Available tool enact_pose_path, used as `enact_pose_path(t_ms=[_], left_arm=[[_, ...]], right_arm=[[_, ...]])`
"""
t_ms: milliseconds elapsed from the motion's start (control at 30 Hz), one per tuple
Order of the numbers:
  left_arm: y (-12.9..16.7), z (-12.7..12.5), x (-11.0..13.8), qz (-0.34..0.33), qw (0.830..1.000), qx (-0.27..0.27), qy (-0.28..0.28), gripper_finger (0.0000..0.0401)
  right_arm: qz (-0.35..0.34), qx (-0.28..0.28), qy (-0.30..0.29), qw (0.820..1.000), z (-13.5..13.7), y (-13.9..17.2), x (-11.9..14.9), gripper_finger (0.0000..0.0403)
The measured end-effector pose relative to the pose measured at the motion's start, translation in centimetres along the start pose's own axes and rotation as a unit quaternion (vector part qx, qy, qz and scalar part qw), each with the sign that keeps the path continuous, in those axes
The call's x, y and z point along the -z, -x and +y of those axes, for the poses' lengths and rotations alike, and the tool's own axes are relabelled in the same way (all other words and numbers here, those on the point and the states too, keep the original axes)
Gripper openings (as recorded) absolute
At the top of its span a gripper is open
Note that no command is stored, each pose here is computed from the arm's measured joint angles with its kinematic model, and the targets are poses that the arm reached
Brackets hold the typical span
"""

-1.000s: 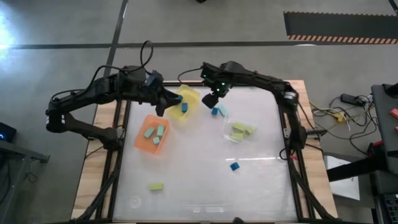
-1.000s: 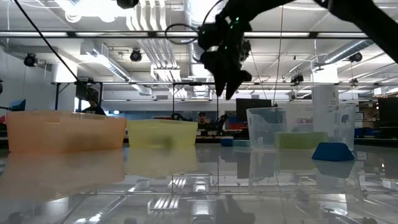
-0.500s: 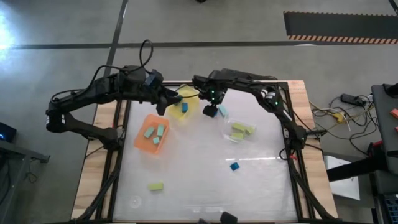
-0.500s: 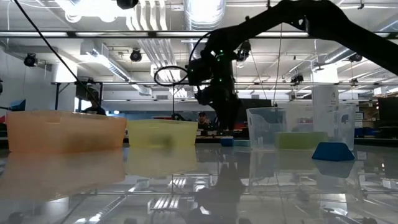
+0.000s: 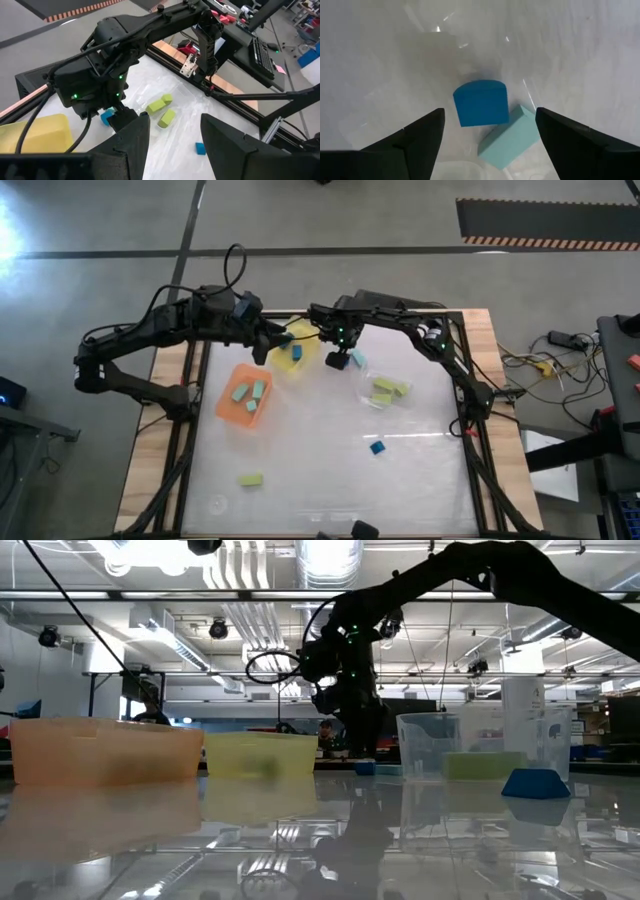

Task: Sort & place blocks by color
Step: Put the blue block into the yellow bin

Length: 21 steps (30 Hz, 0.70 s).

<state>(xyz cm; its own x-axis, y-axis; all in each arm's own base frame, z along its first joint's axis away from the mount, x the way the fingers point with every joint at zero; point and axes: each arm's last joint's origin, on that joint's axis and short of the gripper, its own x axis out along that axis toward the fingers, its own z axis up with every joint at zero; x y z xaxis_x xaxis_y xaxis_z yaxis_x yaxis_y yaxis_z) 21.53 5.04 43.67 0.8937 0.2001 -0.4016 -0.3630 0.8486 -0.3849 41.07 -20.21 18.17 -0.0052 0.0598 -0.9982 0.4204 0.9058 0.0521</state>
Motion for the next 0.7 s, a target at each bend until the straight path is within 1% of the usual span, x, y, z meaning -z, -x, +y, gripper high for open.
enact_pose_path(t_ms=[333, 700], left_arm=[[0.0, 0.0, 0.0, -0.003, 1.0, -0.008, 0.0, 0.016], [0.0, 0.0, 0.0, -0.004, 1.0, -0.009, 0.0, 0.016]], right_arm=[[-0.005, 0.0, 0.01, 1.0, 0.6, -1.6, 0.0, 0.029], [0.013, 0.001, 0.009, 1.0, 0.5, -3.5, 0.6, 0.0288]])
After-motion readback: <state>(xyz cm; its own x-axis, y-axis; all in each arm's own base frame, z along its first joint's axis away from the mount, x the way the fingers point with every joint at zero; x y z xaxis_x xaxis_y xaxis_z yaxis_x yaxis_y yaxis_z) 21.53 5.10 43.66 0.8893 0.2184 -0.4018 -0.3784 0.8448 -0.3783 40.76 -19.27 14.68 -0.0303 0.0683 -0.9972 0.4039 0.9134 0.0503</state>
